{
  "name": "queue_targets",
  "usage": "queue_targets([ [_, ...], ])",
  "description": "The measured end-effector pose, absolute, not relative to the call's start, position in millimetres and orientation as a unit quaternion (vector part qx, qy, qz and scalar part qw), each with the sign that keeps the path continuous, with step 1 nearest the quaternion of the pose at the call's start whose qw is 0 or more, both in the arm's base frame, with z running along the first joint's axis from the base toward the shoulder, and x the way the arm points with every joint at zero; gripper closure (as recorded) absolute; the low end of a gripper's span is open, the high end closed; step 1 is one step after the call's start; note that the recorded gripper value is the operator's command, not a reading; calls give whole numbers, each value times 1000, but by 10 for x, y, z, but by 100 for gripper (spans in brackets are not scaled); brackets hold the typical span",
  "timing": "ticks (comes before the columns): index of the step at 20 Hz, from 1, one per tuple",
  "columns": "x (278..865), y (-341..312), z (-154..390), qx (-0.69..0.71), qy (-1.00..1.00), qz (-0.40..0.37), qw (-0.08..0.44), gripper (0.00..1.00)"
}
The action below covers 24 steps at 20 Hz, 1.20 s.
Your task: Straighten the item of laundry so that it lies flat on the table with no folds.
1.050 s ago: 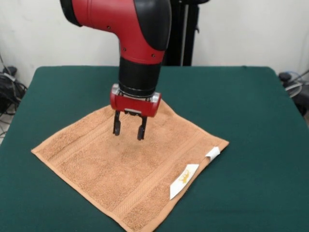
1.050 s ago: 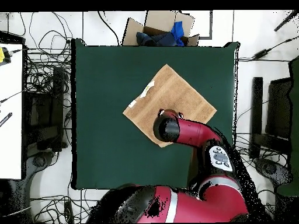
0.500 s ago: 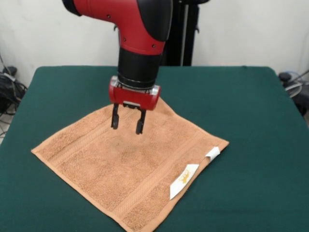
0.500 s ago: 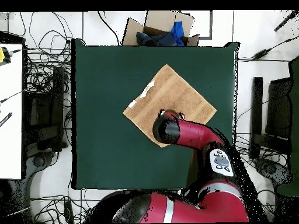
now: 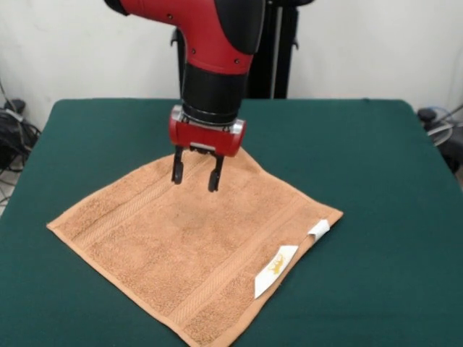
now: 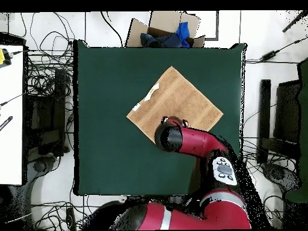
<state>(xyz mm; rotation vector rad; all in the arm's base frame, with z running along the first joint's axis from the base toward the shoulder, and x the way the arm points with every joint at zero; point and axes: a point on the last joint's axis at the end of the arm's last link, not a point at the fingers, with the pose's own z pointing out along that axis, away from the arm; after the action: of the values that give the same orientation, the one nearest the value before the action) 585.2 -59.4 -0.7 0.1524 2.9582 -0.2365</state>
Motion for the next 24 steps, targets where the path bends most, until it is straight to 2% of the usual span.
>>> queue_targets([
  [11, 5523, -524, 28, 40, 990, -98, 94, 0],
  [24, 5251, -466, -73, 45, 992, -91, 73, 0],
])
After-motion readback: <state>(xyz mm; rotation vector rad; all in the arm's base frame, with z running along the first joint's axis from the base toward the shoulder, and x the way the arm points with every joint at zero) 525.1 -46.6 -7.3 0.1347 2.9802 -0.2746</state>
